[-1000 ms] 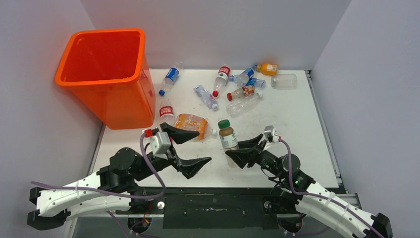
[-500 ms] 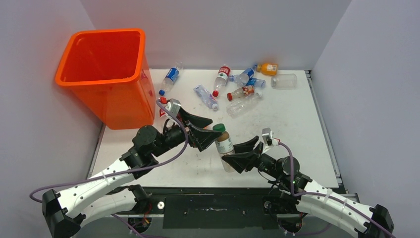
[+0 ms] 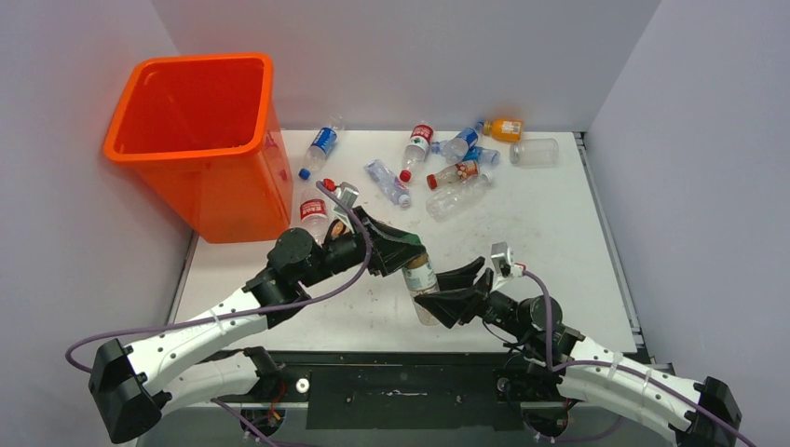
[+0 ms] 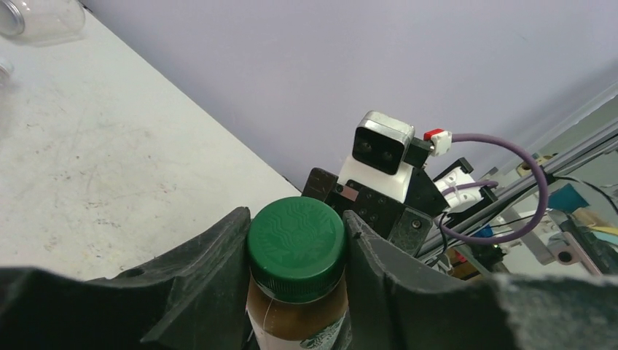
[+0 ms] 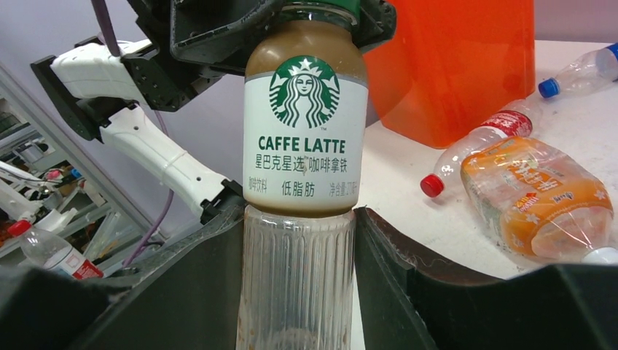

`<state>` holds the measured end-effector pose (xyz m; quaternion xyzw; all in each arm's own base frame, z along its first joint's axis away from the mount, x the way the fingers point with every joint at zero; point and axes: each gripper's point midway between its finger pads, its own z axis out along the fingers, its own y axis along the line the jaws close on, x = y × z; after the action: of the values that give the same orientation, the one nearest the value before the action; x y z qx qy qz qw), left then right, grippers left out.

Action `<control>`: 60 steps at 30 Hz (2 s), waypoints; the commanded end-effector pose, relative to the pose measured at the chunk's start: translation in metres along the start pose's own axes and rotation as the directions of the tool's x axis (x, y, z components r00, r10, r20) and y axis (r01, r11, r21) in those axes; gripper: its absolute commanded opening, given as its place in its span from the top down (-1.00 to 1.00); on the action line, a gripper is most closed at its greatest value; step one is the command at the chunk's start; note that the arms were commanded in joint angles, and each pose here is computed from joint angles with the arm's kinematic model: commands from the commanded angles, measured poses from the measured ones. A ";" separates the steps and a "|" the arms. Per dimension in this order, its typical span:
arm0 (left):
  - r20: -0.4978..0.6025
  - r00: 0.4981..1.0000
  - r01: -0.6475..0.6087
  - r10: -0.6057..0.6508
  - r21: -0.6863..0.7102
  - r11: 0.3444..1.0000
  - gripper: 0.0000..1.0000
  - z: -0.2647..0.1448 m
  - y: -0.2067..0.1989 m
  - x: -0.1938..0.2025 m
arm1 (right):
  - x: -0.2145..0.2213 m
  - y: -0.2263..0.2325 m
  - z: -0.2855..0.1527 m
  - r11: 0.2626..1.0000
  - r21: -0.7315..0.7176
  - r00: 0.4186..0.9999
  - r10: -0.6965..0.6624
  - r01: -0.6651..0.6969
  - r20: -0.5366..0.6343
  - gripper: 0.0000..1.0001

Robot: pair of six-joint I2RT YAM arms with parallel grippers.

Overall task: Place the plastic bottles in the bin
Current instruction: Place the plastic bottle in the trash bin.

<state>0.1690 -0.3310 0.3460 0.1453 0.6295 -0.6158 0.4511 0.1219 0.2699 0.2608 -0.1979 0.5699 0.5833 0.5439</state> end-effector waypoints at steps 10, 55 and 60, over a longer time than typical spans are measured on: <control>0.051 0.994 -0.097 0.093 0.067 0.993 1.00 -0.004 -0.029 -0.025 | -0.012 -0.007 0.008 0.992 0.123 0.999 0.031 -0.027 -0.030 -0.79; 0.023 0.404 0.079 0.915 -0.997 -0.010 1.00 -0.198 0.021 -0.426 | 0.010 -0.096 -0.063 0.802 0.584 0.992 0.097 -0.124 0.079 -0.79; -0.062 0.400 0.126 0.914 -0.984 -0.122 1.00 -0.208 0.058 -0.432 | 0.025 -0.095 -0.061 0.819 0.568 0.995 0.101 -0.087 0.007 -0.79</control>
<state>0.3798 0.0024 0.5763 -0.1782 0.5529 0.1616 0.7978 0.1780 0.1914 0.1697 0.0176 0.7459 0.3813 0.5458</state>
